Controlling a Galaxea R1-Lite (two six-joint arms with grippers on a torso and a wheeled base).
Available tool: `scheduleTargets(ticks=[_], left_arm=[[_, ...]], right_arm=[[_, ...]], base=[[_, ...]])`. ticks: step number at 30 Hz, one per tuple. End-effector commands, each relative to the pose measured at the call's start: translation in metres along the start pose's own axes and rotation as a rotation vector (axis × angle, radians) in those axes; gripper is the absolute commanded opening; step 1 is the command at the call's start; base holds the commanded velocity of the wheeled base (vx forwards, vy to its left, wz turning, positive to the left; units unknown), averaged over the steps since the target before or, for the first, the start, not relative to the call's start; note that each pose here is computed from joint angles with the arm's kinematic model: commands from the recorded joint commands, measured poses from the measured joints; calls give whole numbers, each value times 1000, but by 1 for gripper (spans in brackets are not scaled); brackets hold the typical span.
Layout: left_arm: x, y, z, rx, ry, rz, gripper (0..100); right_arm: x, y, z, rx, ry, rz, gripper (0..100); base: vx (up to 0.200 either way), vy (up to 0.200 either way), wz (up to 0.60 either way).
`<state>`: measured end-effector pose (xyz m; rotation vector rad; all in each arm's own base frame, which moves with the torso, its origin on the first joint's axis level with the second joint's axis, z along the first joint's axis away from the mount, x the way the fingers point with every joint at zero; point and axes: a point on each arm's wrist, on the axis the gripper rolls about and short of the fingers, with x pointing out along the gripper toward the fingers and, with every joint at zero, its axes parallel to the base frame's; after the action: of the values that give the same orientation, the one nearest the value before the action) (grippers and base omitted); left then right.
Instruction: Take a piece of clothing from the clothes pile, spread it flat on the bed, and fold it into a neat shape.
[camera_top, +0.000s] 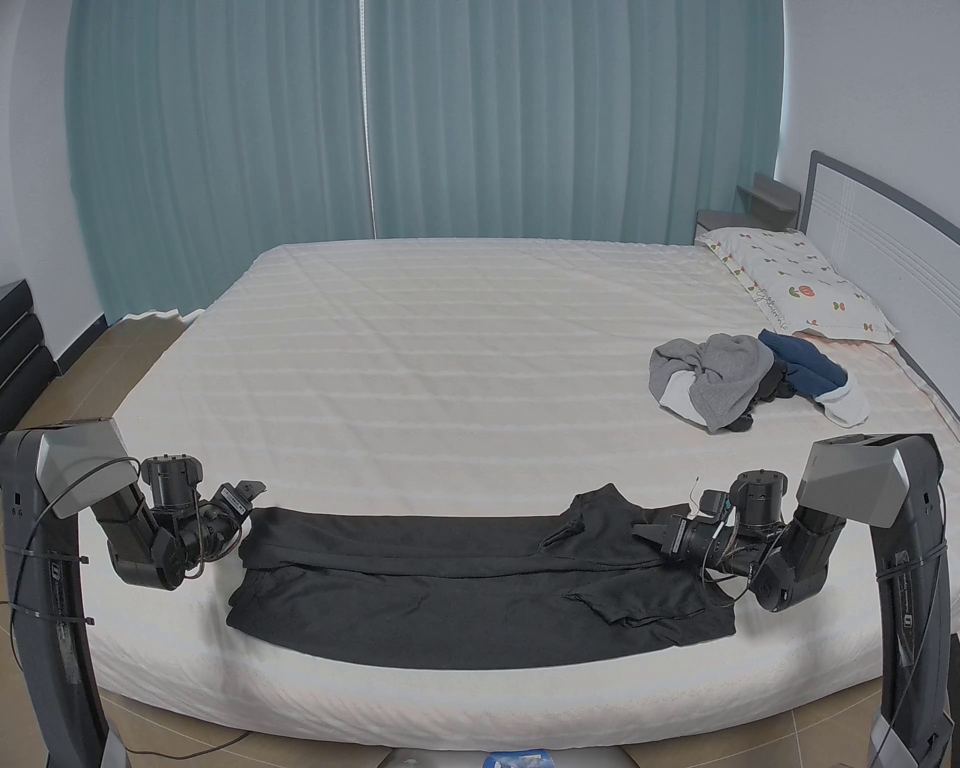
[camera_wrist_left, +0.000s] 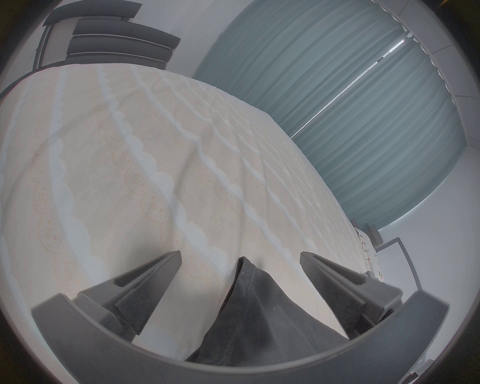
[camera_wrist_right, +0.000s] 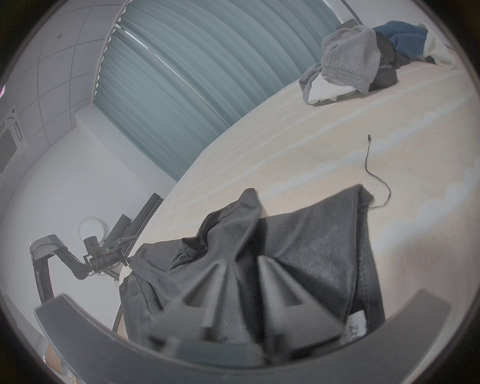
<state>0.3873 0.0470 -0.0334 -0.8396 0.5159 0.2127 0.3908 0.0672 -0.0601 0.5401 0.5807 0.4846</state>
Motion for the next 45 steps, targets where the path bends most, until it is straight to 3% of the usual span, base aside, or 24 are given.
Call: scheduleTargets(ticks=[1,10,13,23,30,40,41,45], left_arm=[[0,1,0,-2,0,2,100],[-2,-2,3,-3,-6,-2,100],[-5,-5,8,-2,-17,-9,100],[-25,-18,18,11,-40,-30,100],[-43,-17,13,84,72,8,100],[-53,-16,4,115,172,80,100],[-53,-17,2,115,186,88,100],[-53,-19,-6,122,234,119,100]], right_arm=[[-8,2,1,3,3,-4,0],[-35,9,8,13,10,30,0],[-51,8,4,26,40,79,0],[-57,1,-11,0,79,60,0],[-61,0,-14,-19,69,67,0],[-60,-2,-17,-15,74,61,0],[-59,-3,-18,-14,75,57,100],[-58,-3,-18,-10,71,57,100]], base=[[0,0,0],[0,0,0],[0,0,0],[0,0,0],[0,0,0],[0,0,0],[0,0,0],[0,0,0]])
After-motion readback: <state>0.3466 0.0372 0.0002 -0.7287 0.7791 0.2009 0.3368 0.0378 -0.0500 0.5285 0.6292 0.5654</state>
